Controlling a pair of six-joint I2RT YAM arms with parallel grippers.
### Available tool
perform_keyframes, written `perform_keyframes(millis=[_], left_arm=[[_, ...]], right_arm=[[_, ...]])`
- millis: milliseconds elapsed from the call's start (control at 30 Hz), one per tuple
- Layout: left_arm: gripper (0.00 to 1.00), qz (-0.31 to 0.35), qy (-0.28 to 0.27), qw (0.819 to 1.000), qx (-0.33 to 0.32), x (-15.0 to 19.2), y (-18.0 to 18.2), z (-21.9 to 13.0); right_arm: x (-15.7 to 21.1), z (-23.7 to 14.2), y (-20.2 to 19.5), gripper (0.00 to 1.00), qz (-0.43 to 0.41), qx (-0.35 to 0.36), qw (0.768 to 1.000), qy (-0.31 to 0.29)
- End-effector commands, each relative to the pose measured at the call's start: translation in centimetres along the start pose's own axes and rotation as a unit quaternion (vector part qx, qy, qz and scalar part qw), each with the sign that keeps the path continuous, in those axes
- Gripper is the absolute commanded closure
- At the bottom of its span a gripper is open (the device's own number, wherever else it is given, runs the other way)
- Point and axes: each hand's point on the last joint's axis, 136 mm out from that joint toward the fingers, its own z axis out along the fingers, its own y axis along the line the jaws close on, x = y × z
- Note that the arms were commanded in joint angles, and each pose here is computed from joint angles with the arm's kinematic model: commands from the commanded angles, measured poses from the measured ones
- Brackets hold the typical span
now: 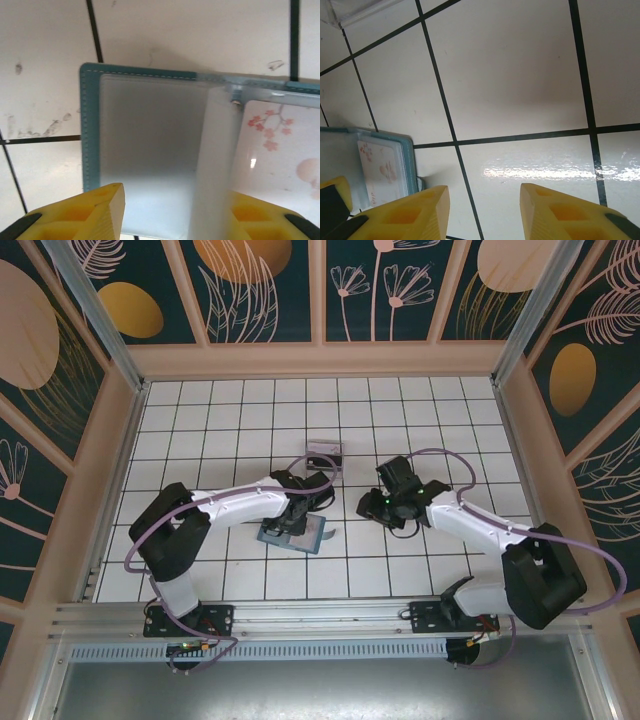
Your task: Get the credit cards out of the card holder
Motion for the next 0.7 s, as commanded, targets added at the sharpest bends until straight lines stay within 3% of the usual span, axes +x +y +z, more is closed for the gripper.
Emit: perform_keyframes(millis=[0, 333, 533, 667], left_arm=[[0.54, 0.019, 0.0, 0.999, -0.045, 0.4, 1.6, 0.2], [0.52, 0.024, 0.002, 0.999, -0.043, 0.9, 1.7, 1.2], [0.52, 0.016, 0.006, 1.0, -0.021, 1.4, 1.6, 2.3], [0.52, 0.009, 0.011, 1.0, -0.003, 1.8, 1.6, 3.0]], right_arm=[[0.2, -0.1, 1.3, 0.57, -0.023, -0.008, 1.0, 0.013], [3.6, 1.7, 5.6, 0.47, -0.081, -0.034, 0.994, 0.068], [5.8, 3.4, 6.6, 0.47, -0.094, -0.034, 0.99, 0.101], [6.4, 4.4, 6.6, 0.52, -0.098, -0.024, 0.989, 0.111]])
